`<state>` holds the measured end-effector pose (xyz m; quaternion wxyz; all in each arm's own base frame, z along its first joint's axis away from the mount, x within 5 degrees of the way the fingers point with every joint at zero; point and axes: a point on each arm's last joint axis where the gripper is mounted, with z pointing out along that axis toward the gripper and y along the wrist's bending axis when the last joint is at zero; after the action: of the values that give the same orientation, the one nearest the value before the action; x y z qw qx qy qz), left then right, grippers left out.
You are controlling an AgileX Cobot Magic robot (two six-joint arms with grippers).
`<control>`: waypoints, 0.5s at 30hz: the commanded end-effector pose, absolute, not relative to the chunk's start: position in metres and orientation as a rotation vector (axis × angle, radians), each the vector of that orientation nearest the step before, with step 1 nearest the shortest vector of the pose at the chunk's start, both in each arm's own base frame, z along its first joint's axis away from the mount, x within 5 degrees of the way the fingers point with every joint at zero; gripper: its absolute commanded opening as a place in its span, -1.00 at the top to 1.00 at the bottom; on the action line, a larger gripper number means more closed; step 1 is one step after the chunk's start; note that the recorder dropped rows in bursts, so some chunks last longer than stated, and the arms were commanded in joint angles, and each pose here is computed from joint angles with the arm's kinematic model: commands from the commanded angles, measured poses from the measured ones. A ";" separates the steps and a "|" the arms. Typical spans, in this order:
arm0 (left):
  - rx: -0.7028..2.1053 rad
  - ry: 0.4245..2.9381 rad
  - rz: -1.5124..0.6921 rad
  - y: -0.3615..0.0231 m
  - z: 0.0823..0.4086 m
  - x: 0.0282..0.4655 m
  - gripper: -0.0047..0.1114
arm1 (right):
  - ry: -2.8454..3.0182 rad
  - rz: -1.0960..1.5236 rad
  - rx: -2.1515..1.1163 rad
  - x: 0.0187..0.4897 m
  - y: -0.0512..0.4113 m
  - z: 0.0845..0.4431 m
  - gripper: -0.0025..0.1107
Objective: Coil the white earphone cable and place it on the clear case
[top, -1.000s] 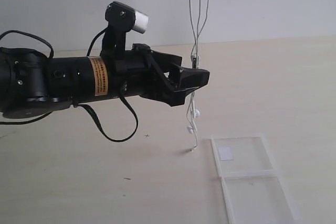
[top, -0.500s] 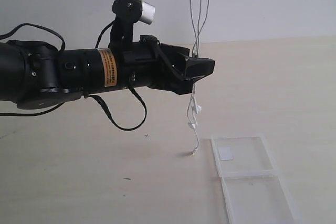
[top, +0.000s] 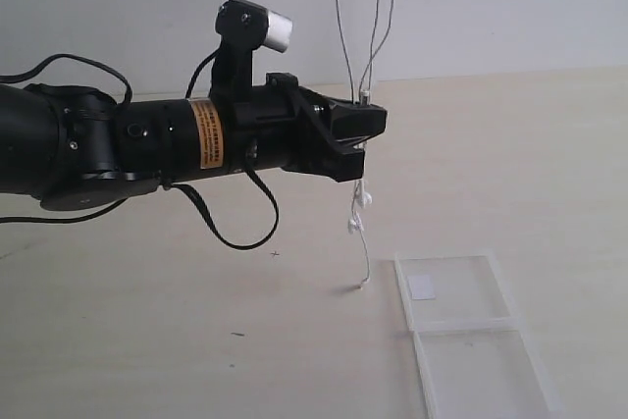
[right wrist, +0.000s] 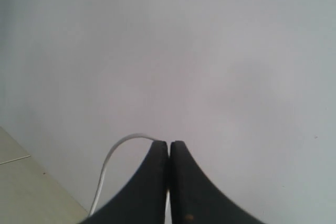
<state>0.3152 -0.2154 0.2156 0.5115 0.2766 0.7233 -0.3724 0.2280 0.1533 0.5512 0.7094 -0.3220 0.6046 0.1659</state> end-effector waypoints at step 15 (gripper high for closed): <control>0.576 1.723 -0.981 -0.217 0.227 0.315 0.92 | 1.559 0.379 -0.860 0.133 0.102 0.560 0.96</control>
<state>0.3152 -0.2171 0.2198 0.5084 0.2586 0.7188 -0.3975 0.1507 0.1126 0.5620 0.6396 -0.3674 0.6545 0.1659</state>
